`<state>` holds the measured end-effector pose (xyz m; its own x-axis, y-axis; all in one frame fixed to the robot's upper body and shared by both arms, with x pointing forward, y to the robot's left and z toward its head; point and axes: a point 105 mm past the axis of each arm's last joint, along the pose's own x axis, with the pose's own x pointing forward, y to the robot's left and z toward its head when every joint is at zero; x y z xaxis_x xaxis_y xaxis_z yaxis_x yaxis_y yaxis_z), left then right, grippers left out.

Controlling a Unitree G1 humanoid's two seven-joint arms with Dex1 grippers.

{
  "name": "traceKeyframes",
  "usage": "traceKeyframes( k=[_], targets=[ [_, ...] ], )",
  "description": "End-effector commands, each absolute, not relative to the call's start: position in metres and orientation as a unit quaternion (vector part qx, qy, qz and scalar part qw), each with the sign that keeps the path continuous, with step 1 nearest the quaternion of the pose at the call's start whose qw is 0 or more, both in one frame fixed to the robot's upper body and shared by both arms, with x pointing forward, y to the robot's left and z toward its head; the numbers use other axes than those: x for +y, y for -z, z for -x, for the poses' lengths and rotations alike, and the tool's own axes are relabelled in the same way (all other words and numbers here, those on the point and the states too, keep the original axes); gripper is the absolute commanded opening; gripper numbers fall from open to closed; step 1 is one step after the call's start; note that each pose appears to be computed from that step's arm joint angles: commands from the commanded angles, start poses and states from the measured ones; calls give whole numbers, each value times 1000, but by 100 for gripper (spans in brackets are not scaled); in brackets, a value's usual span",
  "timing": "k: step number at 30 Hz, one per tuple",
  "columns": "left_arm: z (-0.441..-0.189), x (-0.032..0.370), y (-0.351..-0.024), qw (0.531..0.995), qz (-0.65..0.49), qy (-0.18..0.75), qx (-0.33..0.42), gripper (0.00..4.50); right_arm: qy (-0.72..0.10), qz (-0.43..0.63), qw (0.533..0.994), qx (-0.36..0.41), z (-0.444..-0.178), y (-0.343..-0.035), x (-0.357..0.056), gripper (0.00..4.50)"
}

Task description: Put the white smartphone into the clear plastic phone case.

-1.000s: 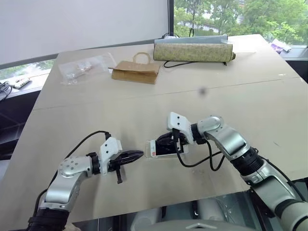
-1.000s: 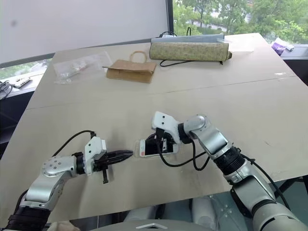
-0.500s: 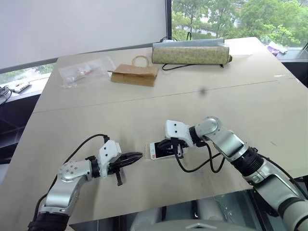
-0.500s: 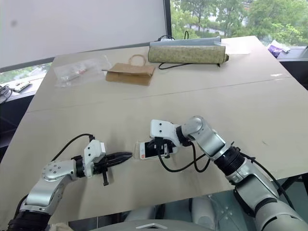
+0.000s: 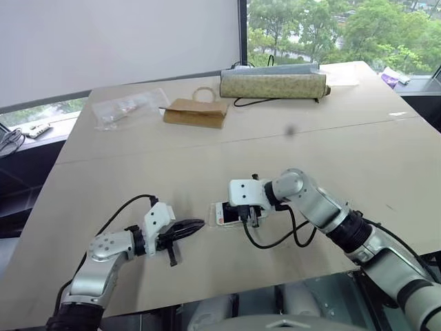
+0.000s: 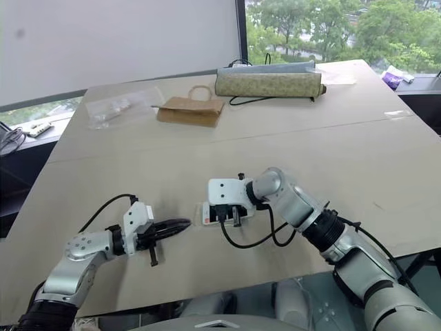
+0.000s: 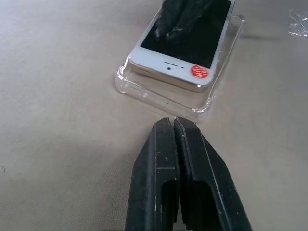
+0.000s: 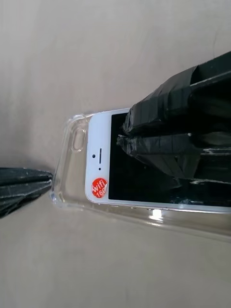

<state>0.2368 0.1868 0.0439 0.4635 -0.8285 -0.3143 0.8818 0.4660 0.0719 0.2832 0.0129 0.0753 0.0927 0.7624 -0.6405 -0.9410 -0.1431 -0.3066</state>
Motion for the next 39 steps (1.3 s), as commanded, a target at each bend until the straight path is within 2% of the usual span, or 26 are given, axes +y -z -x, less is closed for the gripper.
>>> traceKeyframes(
  k=[1,3,5,11,13,15,19,24,30,35,39],
  targets=[
    [-235,186,-42,845,-118,506,124,8,-661,339,628,233,-272,-38,-14,0],
    [-235,187,-41,845,-118,507,125,8,-663,334,628,233,-272,-38,-15,0],
    [-235,188,-38,845,-117,507,125,8,-630,321,665,241,-285,-37,-12,0],
    [-234,190,-34,845,-117,507,124,8,-598,359,669,256,-292,-25,-15,0],
    [-234,190,-34,845,-117,507,123,8,-603,368,657,261,-288,-20,-16,0],
    [-234,190,-35,846,-117,506,123,8,-616,352,651,268,-279,-20,-13,0],
    [-235,190,-36,846,-116,506,122,8,-611,331,670,262,-282,-22,-4,0],
    [-234,189,-34,845,-116,507,122,8,-634,246,699,220,-282,-55,5,0],
    [-235,194,-33,846,-116,505,125,8,-606,190,756,157,-295,-113,-10,0],
    [-237,195,-33,847,-115,505,122,8,-566,210,786,131,-298,-145,-37,0],
    [-236,193,-35,846,-114,507,118,8,-524,244,802,150,-297,-146,-66,0]
  ],
)
